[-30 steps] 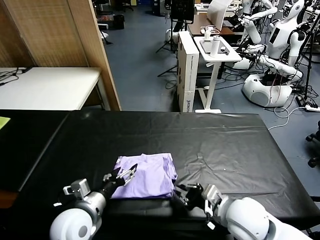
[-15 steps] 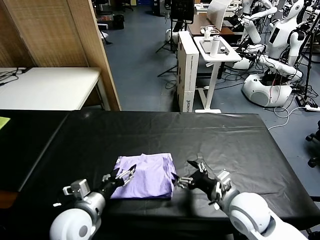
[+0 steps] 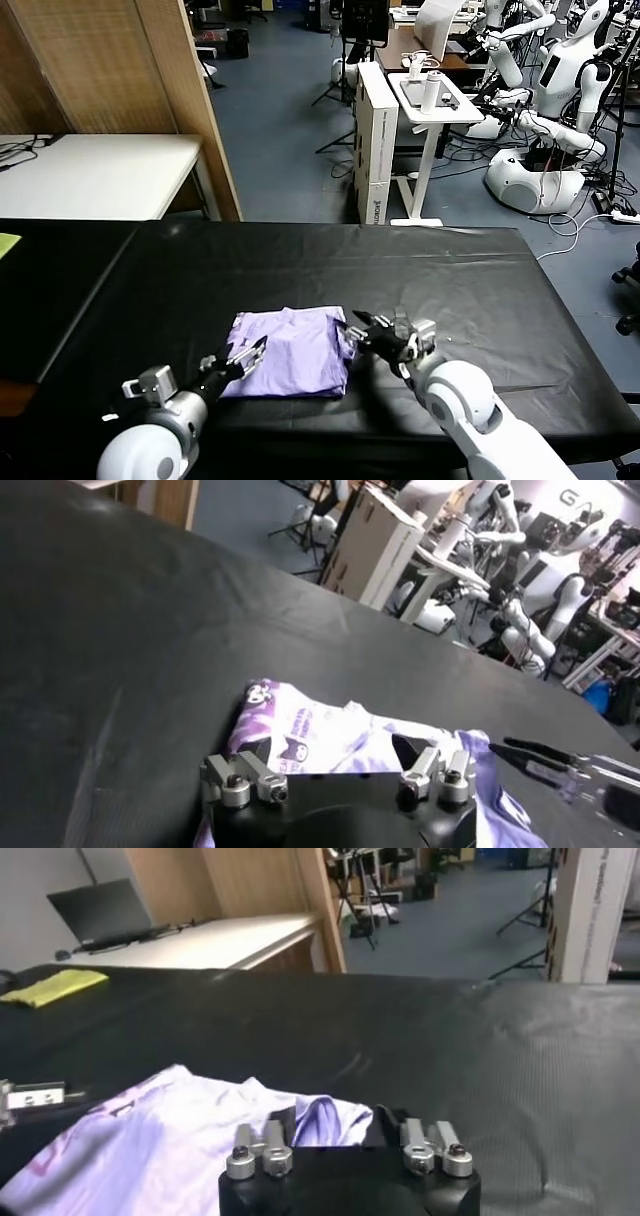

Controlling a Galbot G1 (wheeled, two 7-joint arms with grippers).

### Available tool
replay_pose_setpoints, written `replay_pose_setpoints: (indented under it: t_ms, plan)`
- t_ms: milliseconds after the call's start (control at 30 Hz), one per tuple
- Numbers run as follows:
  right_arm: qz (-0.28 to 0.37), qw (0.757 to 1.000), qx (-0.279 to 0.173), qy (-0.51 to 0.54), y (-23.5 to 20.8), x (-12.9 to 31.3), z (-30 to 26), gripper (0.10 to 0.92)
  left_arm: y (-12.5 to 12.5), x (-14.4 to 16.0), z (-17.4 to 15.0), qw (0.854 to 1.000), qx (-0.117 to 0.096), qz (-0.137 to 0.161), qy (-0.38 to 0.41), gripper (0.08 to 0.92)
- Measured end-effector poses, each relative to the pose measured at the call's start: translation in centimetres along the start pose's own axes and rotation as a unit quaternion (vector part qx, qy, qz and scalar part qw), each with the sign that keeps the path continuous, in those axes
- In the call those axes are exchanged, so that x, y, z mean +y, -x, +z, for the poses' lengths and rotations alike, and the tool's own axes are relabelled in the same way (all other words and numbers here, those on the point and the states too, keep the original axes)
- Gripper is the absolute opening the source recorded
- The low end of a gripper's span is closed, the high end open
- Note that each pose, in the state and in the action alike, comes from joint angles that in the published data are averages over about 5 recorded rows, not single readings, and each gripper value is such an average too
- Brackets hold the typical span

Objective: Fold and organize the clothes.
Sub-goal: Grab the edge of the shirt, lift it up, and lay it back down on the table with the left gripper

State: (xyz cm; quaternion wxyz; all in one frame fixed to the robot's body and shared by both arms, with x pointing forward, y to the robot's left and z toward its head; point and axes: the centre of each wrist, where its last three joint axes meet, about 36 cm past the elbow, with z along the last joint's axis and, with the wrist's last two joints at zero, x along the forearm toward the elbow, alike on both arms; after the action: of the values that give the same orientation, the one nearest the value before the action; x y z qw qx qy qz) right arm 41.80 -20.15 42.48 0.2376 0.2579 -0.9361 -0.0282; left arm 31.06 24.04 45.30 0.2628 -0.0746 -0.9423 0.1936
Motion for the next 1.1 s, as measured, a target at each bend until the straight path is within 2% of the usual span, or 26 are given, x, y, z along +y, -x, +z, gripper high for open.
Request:
replay_pose_setpoints:
  t_ms: [67,167,467,567,700,833,933,1033,1100]
  plan:
    - [0.004,1.0,0.002,-0.001,0.1,-0.2,0.1,0.163,0.0,0.0,0.0,1.0,0.0,0.0,0.0,0.907]
    - [0.006,1.0,0.002,0.001,0.0,-0.3,0.2,0.139,0.0,0.1,0.1,1.0,-0.001,-0.001,0.0,0.907]
    - [0.007,1.0,-0.011,0.008,-2.0,-0.6,-0.3,0.138,-0.2,0.3,0.2,1.0,-0.006,-0.004,0.0,0.907]
    - [0.011,1.0,-0.021,0.002,-3.3,-0.7,-0.3,0.178,-0.1,0.6,0.4,1.0,-0.014,-0.006,0.003,0.907]
    - [0.013,0.999,-0.033,0.0,-5.1,-0.8,-0.1,0.381,0.2,1.3,0.6,0.999,-0.031,-0.007,0.003,0.907]
    - [0.017,0.999,-0.041,0.004,-6.9,-0.6,0.0,0.647,0.5,2.4,0.9,0.998,-0.056,-0.001,-0.009,0.907]
    - [0.021,0.999,-0.046,0.008,-7.9,-0.5,0.0,0.813,0.6,3.3,1.4,0.997,-0.069,0.011,-0.033,0.907]
    - [0.024,0.998,-0.05,0.011,-8.5,-0.4,0.1,0.892,0.7,4.1,2.2,0.995,-0.082,0.024,-0.059,0.907]
    - [0.024,0.998,-0.051,0.013,-8.9,-0.3,0.1,0.902,0.9,4.6,2.8,0.993,-0.089,0.03,-0.075,0.907]
